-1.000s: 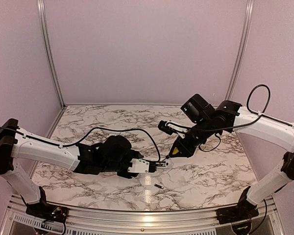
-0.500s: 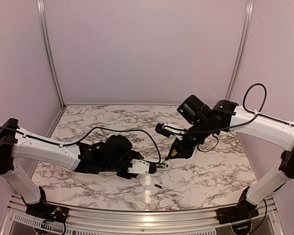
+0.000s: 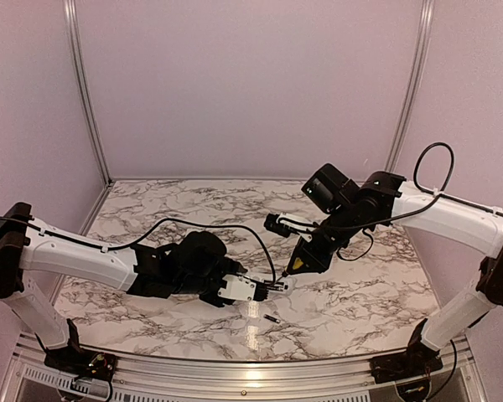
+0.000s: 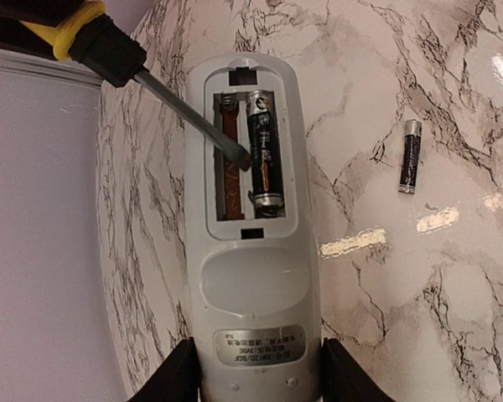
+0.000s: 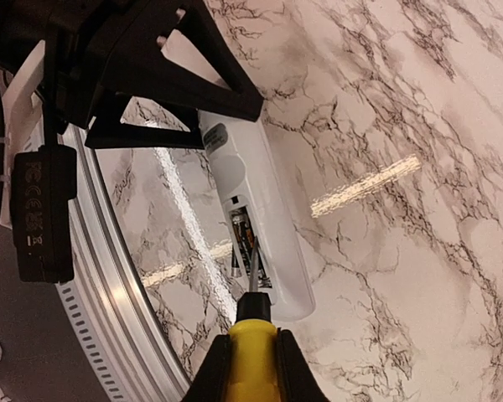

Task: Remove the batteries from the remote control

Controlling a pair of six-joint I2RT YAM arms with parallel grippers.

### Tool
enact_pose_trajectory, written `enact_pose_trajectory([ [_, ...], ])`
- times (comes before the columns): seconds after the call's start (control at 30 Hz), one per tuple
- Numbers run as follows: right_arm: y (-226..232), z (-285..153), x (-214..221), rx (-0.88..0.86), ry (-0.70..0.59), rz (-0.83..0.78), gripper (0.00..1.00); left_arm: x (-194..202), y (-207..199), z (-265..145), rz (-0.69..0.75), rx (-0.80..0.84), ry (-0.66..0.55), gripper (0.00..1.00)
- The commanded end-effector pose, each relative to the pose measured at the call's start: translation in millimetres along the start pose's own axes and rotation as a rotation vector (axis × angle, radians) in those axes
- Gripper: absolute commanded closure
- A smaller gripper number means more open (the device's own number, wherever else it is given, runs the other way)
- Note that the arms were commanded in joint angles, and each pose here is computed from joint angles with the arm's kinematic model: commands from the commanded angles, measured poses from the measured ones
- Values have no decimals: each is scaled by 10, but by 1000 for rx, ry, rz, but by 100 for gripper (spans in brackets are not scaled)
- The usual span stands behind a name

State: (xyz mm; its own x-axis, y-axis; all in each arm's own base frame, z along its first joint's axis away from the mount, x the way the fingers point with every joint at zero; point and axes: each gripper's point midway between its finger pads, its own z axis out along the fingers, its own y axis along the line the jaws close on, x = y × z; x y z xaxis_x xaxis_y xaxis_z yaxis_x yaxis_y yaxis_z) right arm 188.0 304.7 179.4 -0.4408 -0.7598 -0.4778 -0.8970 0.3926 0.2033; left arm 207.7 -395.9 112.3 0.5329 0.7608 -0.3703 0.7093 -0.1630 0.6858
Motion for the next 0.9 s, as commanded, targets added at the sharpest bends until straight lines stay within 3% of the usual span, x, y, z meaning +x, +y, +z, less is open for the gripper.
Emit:
enact_pose_trajectory([
  [0.0,27,23,-6,-8,23,-19,100,-169,244,-43,0,-92,-57,100],
  [0.47,-74,76,15,37,47,-26,100,-238,275,-61,15,-90,-84,100],
  [0.87,131,90,-1,-85,26,-10,100,-194,373,-55,73,-149,-51,100],
])
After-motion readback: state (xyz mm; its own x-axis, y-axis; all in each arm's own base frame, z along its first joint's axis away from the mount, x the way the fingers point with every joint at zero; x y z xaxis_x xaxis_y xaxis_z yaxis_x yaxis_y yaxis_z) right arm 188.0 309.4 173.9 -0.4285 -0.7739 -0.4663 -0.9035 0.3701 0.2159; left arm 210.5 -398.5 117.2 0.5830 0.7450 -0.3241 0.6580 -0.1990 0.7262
